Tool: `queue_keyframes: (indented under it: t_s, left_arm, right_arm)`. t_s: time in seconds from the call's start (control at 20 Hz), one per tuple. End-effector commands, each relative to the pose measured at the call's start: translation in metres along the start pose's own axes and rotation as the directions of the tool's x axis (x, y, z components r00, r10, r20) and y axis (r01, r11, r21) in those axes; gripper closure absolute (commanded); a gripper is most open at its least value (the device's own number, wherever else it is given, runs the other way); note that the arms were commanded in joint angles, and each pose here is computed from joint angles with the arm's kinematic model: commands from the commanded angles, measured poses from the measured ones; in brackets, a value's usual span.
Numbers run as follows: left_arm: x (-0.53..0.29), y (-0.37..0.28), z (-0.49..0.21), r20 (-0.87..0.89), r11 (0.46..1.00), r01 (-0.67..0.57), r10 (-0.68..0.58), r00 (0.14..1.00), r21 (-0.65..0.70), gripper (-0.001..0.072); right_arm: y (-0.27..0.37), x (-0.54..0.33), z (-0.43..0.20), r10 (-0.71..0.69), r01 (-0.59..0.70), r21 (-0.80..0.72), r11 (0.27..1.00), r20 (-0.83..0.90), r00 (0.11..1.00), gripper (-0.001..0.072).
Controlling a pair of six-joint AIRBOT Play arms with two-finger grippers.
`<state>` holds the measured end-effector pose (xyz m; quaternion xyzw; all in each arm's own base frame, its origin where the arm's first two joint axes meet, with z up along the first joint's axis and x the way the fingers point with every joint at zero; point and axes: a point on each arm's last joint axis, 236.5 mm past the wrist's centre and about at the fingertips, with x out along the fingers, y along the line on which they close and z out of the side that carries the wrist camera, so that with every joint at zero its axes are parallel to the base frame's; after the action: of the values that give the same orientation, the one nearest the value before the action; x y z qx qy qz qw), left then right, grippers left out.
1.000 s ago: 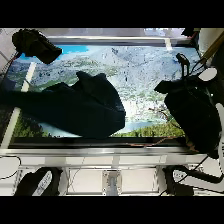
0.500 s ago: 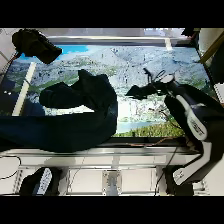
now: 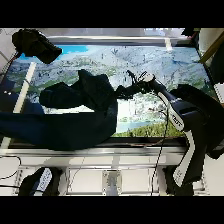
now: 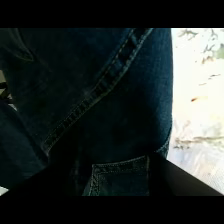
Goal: Fold the clothes and pants, and hang the long-sleeved shirts on hangers.
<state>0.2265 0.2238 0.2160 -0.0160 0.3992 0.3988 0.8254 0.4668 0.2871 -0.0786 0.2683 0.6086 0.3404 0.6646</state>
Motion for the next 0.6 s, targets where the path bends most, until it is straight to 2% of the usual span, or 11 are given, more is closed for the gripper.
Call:
queue_keyframes:
  t_s: [0.0,0.35,0.55]
  left_arm:
    - [0.001,-0.001,0.008,0.032,1.000,0.001,-0.001,0.999,0.002,0.0695]
    - [0.002,-0.002,0.014,0.056,1.000,0.006,-0.006,0.998,0.002,0.0695]
    - [0.002,-0.003,0.014,0.054,1.000,0.006,-0.006,0.999,0.003,0.0695]
  right_arm:
    - [-0.011,0.003,0.001,-0.036,0.036,0.013,0.999,-0.009,0.999,0.0257]
    - [-0.020,-0.027,0.028,-0.076,0.075,0.005,0.997,0.053,0.996,0.0258]
    - [-0.028,0.005,0.003,-0.091,0.092,0.006,0.996,-0.046,0.995,0.0258]
